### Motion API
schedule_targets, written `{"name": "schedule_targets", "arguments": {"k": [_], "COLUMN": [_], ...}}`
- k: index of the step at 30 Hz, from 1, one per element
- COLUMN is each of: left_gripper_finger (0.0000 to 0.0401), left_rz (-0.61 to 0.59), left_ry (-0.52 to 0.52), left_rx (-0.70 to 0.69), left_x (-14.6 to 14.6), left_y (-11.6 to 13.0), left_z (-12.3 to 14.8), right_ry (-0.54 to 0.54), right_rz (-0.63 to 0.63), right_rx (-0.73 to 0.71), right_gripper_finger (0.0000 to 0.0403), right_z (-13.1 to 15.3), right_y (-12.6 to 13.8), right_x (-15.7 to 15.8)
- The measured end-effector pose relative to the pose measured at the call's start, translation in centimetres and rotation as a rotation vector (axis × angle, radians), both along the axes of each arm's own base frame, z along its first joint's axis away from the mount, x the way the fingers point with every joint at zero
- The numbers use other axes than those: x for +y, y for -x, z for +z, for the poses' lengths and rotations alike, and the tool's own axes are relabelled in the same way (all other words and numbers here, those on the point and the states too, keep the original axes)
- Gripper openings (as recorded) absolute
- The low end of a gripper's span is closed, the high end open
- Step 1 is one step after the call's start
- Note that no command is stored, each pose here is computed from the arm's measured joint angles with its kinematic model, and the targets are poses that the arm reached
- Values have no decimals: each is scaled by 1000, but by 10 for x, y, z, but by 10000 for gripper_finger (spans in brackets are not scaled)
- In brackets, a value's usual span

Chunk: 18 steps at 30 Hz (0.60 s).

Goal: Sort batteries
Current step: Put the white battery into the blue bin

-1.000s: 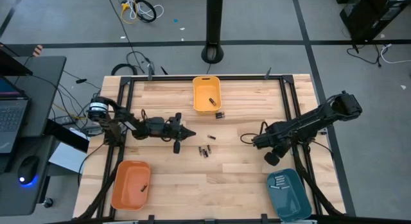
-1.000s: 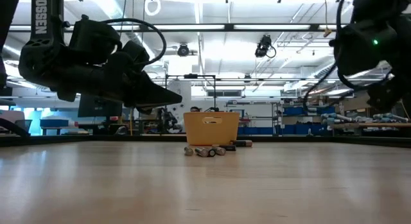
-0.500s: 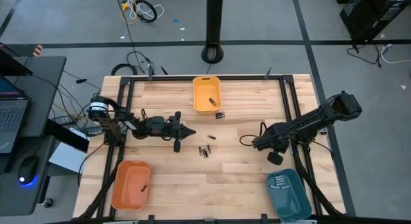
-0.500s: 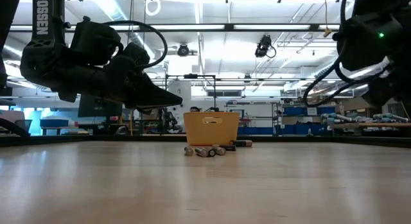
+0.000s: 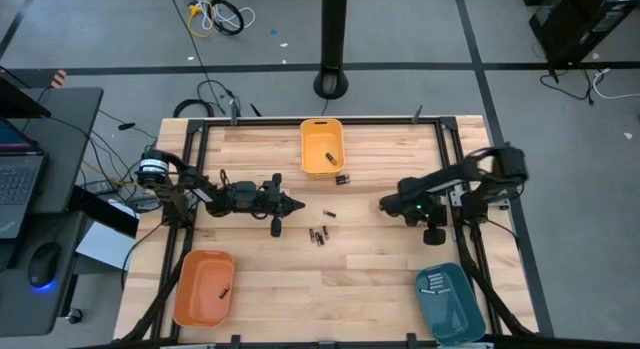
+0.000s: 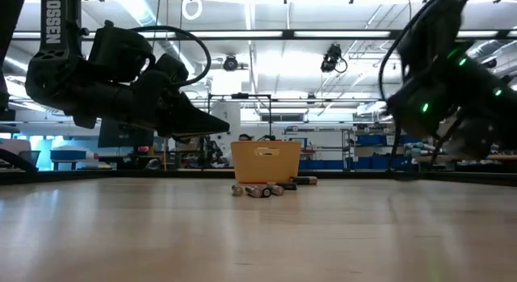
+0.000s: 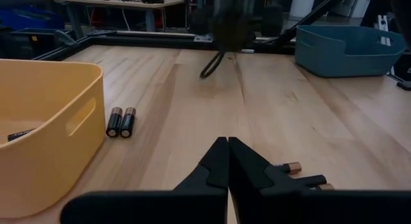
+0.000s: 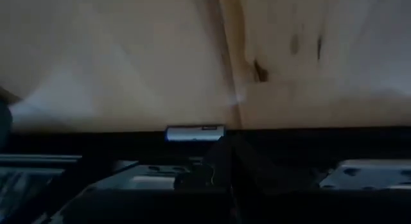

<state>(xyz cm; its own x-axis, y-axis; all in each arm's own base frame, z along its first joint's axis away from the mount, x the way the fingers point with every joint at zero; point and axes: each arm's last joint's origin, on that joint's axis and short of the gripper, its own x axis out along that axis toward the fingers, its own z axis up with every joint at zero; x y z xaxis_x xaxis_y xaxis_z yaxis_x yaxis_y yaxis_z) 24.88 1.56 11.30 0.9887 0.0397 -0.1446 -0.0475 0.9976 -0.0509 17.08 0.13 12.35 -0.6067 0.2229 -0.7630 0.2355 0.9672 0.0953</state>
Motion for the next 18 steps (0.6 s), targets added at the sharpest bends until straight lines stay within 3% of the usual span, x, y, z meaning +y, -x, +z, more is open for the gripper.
{"name": "schedule_targets", "arguments": {"k": [12, 18], "left_gripper_finger": [8, 8], "left_rz": [-1, -3], "left_ry": [-4, -14], "left_rx": [7, 9], "left_x": [0, 0], "left_y": [0, 0], "left_z": [-1, -1], "right_ry": [-63, -114], "right_rz": [-71, -98], "right_rx": [288, 328], "right_gripper_finger": [10, 10], "right_z": [-36, -42], "right_y": [-6, -3], "right_x": [-11, -10]}}
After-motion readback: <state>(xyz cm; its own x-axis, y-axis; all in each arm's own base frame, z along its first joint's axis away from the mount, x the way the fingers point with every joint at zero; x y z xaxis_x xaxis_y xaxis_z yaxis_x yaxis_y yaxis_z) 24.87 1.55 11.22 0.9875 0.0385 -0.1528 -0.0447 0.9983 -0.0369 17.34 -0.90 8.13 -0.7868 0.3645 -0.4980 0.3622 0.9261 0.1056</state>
